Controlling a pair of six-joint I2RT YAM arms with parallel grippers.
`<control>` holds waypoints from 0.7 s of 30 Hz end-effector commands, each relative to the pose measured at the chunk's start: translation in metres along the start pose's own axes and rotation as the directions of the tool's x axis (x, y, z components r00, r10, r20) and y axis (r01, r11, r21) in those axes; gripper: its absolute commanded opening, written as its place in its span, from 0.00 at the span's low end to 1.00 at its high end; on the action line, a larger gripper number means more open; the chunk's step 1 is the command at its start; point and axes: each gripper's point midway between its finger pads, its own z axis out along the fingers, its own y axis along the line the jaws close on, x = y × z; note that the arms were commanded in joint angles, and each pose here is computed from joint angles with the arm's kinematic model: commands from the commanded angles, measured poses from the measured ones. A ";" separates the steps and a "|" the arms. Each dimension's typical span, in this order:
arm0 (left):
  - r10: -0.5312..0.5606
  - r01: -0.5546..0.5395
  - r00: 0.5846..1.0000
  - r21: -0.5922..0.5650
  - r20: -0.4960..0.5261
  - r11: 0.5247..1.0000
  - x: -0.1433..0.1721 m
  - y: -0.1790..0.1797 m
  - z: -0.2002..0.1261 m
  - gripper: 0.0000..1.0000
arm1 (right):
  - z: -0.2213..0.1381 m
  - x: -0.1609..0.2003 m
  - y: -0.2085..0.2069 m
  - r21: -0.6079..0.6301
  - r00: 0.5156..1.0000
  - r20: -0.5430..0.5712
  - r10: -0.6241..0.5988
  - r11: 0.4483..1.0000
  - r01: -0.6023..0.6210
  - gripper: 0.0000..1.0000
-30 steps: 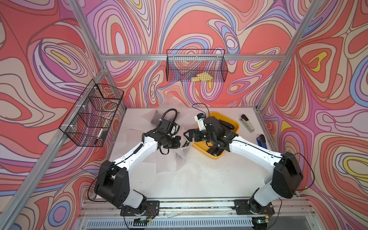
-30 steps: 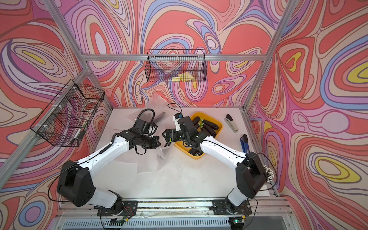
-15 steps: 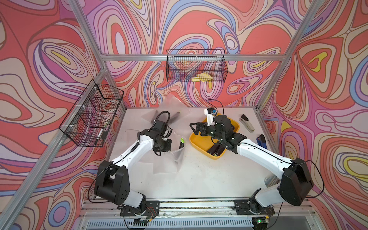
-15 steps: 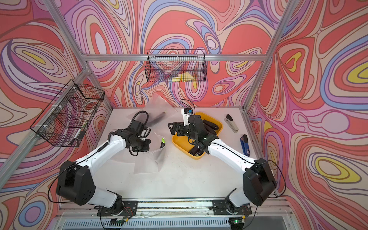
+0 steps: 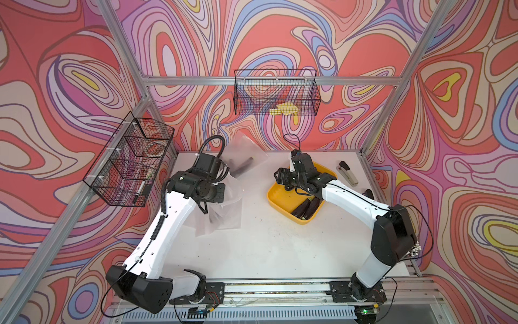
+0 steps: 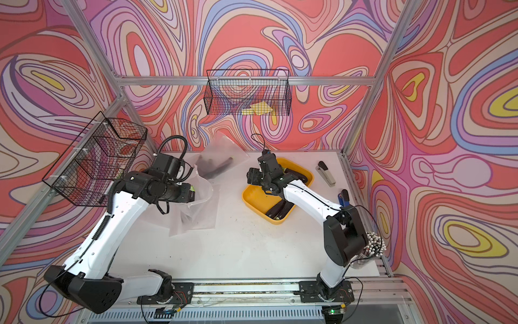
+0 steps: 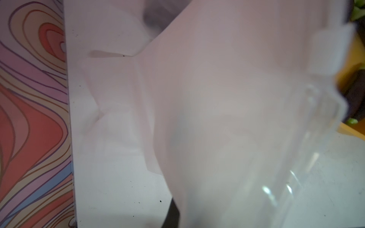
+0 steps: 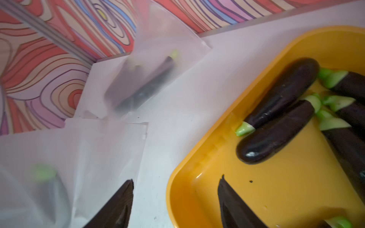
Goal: Place the eggplant in a zip-top bag and seal the zipper
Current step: Adjust the zipper food storage bag at the center of the board, then pick up the eggplant from the basket.
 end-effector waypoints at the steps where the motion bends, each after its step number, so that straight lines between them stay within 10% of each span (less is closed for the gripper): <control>1: 0.024 -0.020 0.986 0.026 -0.166 0.999 0.032 -0.028 0.047 0.00 | 0.021 0.016 -0.052 0.114 0.986 -0.070 0.154 0.983 -0.145 0.69; 3: 0.004 0.013 0.982 0.090 -0.191 0.996 0.039 -0.045 0.068 0.00 | 0.026 0.013 -0.058 0.115 0.991 -0.057 0.124 0.986 -0.117 0.98; 5: -0.011 0.041 0.981 0.151 -0.194 0.988 0.041 -0.059 0.081 0.00 | 0.029 0.010 -0.060 0.118 0.996 -0.035 0.081 0.990 -0.077 0.98; 21: -0.027 0.071 0.981 0.228 -0.190 0.971 0.047 -0.093 0.115 0.00 | 0.090 0.011 -0.125 0.175 0.946 -0.034 0.323 0.934 -0.313 0.71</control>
